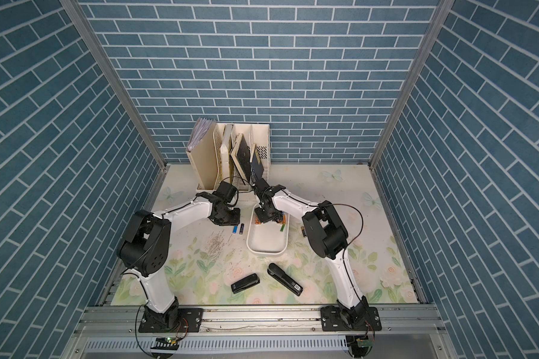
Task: Take the batteries out of the storage box
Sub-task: Pick up the battery from the storage box.
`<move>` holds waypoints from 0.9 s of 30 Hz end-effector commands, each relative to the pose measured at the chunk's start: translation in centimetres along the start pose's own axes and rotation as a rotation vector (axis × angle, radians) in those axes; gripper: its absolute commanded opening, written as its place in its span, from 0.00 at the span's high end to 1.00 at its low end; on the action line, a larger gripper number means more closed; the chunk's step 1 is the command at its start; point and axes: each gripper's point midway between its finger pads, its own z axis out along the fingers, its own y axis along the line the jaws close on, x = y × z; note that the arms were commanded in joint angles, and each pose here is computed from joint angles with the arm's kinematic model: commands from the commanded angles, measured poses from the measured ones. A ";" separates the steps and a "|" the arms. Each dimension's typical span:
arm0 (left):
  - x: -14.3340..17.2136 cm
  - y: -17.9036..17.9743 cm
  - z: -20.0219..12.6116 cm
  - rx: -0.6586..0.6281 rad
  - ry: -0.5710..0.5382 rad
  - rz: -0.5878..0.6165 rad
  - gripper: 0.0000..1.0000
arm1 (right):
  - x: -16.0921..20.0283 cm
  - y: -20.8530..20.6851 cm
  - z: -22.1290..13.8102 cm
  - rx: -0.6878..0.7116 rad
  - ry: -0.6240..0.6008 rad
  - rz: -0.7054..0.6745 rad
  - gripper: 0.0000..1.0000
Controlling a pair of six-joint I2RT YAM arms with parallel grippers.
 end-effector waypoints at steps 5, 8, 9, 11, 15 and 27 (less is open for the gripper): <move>0.1 -0.1 -0.9 0.000 -0.006 0.001 0.59 | 2.0 0.0 0.4 0.001 0.062 -0.015 0.76; 0.2 -0.1 -0.8 0.000 -0.003 0.002 0.59 | 2.1 0.1 0.5 -0.004 0.065 -0.015 0.77; 0.1 -0.1 -0.9 0.000 -0.004 0.001 0.59 | 2.2 0.1 0.5 -0.003 0.067 -0.015 0.76; 0.2 -0.1 -0.8 0.001 -0.001 0.002 0.59 | 2.3 -0.1 0.6 0.005 0.069 -0.017 0.75; 0.2 -0.1 -0.9 0.002 -0.003 0.002 0.59 | 2.4 0.0 0.8 0.002 0.071 -0.016 0.75; -0.1 -0.2 -1.3 0.007 -0.014 0.001 0.59 | 2.9 0.4 1.0 -0.022 0.083 -0.001 0.83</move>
